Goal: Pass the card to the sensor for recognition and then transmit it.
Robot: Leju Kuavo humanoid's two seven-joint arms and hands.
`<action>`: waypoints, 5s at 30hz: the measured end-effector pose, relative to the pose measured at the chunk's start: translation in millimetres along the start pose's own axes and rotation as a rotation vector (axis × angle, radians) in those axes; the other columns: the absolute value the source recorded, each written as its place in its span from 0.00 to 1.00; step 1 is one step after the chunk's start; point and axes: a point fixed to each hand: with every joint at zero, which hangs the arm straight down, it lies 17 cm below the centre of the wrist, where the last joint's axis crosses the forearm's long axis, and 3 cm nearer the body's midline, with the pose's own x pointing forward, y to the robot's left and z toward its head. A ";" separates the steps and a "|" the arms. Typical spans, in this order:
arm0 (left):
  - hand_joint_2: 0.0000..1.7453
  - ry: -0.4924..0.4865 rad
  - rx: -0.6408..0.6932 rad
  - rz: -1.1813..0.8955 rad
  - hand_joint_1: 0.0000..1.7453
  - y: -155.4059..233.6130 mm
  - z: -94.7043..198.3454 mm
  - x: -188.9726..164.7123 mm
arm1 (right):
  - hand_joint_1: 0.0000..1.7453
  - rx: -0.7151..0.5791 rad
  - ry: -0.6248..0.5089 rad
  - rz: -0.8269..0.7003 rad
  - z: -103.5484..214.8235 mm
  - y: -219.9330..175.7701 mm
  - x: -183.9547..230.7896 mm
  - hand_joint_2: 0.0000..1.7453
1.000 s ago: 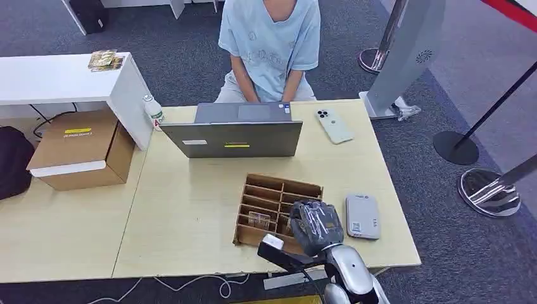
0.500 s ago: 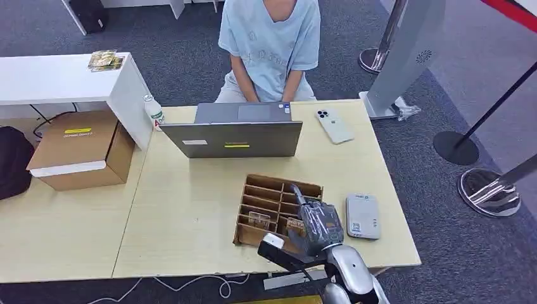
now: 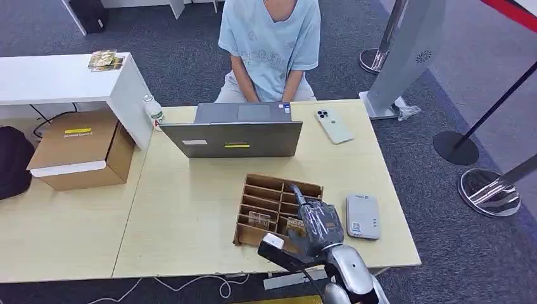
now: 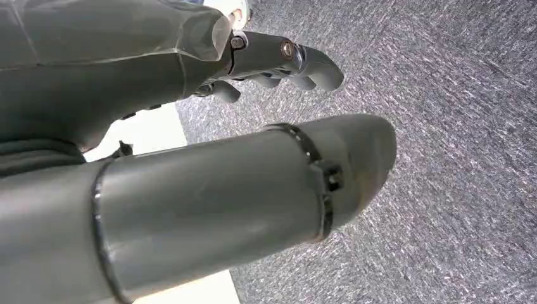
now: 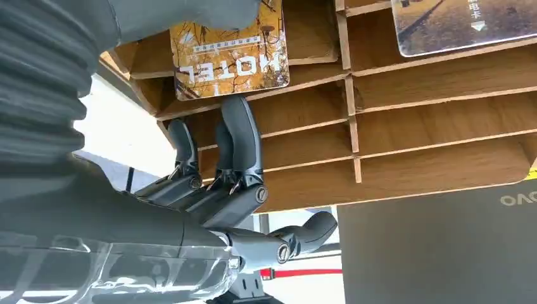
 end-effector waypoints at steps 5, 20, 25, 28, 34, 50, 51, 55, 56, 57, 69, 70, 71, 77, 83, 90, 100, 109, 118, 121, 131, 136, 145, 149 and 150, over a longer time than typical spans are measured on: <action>0.00 0.000 0.001 0.000 0.00 0.1 0.0 0.0 | 0.16 -0.020 -0.009 0.000 -0.4 -3.7 1.6 1.00; 0.00 -0.001 0.001 0.000 0.00 0.2 0.0 0.2 | 0.15 -0.155 -0.069 -0.026 -0.6 -33.3 13.5 1.00; 0.00 -0.001 0.001 0.000 0.00 0.3 0.0 0.3 | 0.17 -0.154 -0.070 -0.026 -0.4 -33.1 13.7 1.00; 0.00 -0.001 0.001 0.000 0.00 0.3 0.0 0.4 | 0.13 -0.160 -0.071 -0.033 0.3 -34.0 14.1 1.00; 0.00 0.000 0.001 0.000 0.00 0.8 0.0 0.8 | 0.18 -0.214 -0.078 -0.139 4.1 -51.4 17.0 1.00; 0.00 0.007 0.000 0.001 0.00 0.4 0.0 -0.7 | 0.65 -0.252 -0.034 -0.140 18.8 -80.1 5.4 1.00; 0.00 0.008 -0.001 0.001 0.00 0.1 0.0 -0.9 | 0.72 -0.248 -0.030 -0.132 18.3 -78.8 4.8 1.00; 0.00 0.008 0.000 0.001 0.00 0.3 0.0 -0.9 | 0.74 -0.228 -0.020 -0.113 15.8 -71.9 2.5 1.00; 0.00 0.008 0.000 0.001 0.00 0.3 0.0 -0.9 | 0.77 -0.223 -0.018 -0.111 15.2 -70.1 1.9 1.00; 0.00 0.008 0.000 0.001 0.00 0.3 0.0 -0.9 | 0.76 -0.217 -0.014 -0.108 14.4 -68.0 1.3 1.00; 0.00 0.006 0.000 0.001 0.00 0.3 0.0 -0.7 | 0.72 -0.175 0.010 -0.086 11.6 -49.9 -4.2 1.00; 0.00 0.006 0.000 0.001 0.00 0.3 0.0 -0.6 | 0.70 -0.171 0.012 -0.085 11.7 -48.4 -4.6 1.00; 0.00 0.006 0.000 0.001 0.00 0.3 0.0 -0.6 | 0.71 -0.168 0.013 -0.085 11.8 -46.9 -5.0 1.00; 0.00 0.006 0.000 0.001 0.00 0.3 0.0 -0.6 | 0.59 -0.144 0.022 -0.081 12.6 -37.0 -7.8 1.00; 0.00 0.006 0.000 0.001 0.00 0.3 0.0 -0.6 | 0.61 -0.122 0.028 -0.079 13.7 -27.4 -9.7 1.00; 0.00 0.006 0.001 0.001 0.00 0.5 0.0 -0.5 | 0.66 -0.109 0.032 -0.078 14.6 -21.9 -11.1 1.00; 0.00 0.006 0.000 0.001 0.00 0.4 0.0 -0.4 | 0.62 -0.105 0.037 -0.076 14.0 -20.2 -10.9 1.00; 0.00 0.006 0.001 0.001 0.00 0.5 0.0 -0.4 | 0.54 -0.104 0.046 -0.037 10.9 -20.1 -13.0 1.00; 0.00 0.006 0.001 0.001 0.00 0.5 0.0 -0.5 | 0.61 -0.108 0.059 0.000 10.1 -21.6 -16.0 1.00; 0.00 0.006 0.001 0.001 0.00 0.6 0.0 -0.4 | 0.60 -0.112 0.067 0.026 10.1 -22.4 -17.8 1.00; 0.00 0.006 0.001 0.001 0.00 0.6 0.0 -0.4 | 0.52 -0.113 0.079 0.072 9.9 -22.8 -20.5 1.00; 0.00 0.006 0.001 0.001 0.00 0.8 0.0 -0.6 | 0.54 -0.112 0.081 0.081 9.7 -22.1 -21.3 1.00; 0.00 0.006 0.001 0.001 0.00 0.7 0.0 -0.5 | 0.56 -0.111 0.081 0.083 9.8 -21.6 -21.4 1.00; 0.00 0.006 0.000 0.001 0.00 0.7 0.0 -0.5 | 0.56 -0.110 0.081 0.082 9.9 -21.4 -21.4 1.00; 0.00 0.006 0.001 0.001 0.00 0.7 0.0 -0.5 | 0.56 -0.111 0.081 0.082 9.8 -21.6 -21.4 1.00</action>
